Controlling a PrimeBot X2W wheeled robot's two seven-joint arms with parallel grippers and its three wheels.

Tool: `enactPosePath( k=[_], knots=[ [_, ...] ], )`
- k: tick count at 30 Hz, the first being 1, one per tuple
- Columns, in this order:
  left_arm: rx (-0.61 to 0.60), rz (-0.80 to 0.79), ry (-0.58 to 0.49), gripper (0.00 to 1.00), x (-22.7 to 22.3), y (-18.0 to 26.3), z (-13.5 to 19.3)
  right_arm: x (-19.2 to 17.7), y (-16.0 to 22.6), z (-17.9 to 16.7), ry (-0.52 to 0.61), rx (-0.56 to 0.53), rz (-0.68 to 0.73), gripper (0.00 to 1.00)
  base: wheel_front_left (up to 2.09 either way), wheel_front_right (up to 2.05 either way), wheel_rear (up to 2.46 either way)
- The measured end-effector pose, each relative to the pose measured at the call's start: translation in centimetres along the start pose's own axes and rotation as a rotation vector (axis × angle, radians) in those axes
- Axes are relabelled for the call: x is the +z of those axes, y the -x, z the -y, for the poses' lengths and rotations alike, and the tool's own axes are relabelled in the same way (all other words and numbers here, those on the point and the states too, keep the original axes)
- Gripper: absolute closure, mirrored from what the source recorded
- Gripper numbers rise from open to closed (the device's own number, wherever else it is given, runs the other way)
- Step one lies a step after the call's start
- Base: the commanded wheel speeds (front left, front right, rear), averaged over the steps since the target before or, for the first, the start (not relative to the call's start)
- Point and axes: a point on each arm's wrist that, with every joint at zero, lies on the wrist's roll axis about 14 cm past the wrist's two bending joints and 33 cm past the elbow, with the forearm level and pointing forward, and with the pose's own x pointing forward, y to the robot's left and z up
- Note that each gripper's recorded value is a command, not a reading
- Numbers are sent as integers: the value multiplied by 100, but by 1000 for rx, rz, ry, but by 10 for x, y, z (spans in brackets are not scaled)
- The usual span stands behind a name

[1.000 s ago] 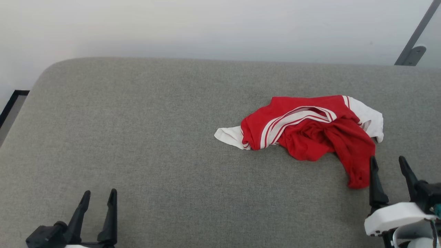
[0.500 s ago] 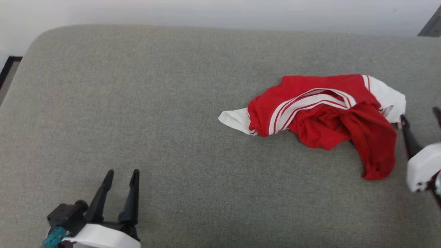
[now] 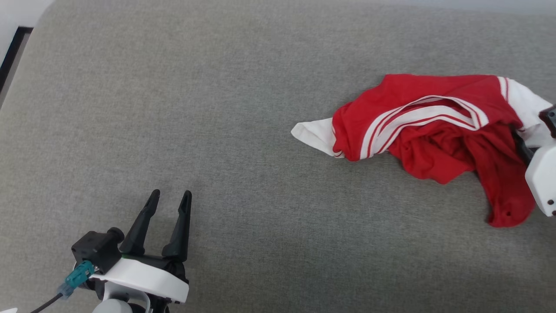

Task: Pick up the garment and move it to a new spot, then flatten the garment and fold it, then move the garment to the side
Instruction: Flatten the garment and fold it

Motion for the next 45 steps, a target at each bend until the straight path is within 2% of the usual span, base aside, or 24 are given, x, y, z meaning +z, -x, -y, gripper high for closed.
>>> enactPosePath(
  k=[4,5,7,11,16,19,23,29,32,36,37,38,45],
  knots=[
    [15,-14,6,0,-4,0,-5,3,-12,-10,7,42,-4,0,0,0,0],
    [16,-18,7,0,-5,1,-5,4,-13,-10,7,46,-3,29,0,0,0],
    [14,-28,8,0,-8,1,-4,12,-15,-8,4,41,29,100,0,0,0],
    [-3,-40,16,0,-13,-3,2,31,-21,1,-69,22,94,100,0,0,0],
    [-34,-60,28,0,-20,-14,11,68,-36,23,-235,-30,187,100,0,0,0],
    [-45,-68,36,0,-23,-21,14,76,-55,30,-348,-50,186,100,0,0,0],
    [-55,-82,37,0,-28,-29,15,74,-86,32,-443,-75,134,100,0,0,0],
    [-32,-97,48,0,-32,-34,7,70,-129,35,-537,-135,92,100,0,0,0],
    [-13,-101,50,0,-33,-33,2,58,-147,21,-535,-135,27,100,0,0,0],
    [16,-101,41,0,-31,-30,-8,61,-162,3,-554,-118,34,100,0,0,0],
    [22,-88,41,0,-27,-31,-11,69,-162,2,-552,-120,61,59,0,0,0],
    [15,-80,37,0,-23,-31,-9,74,-160,3,-545,-125,84,0,0,0,0],
    [-101,3,-54,0,15,-38,7,123,-123,19,-467,-145,324,0,0,0,0]
  ],
)
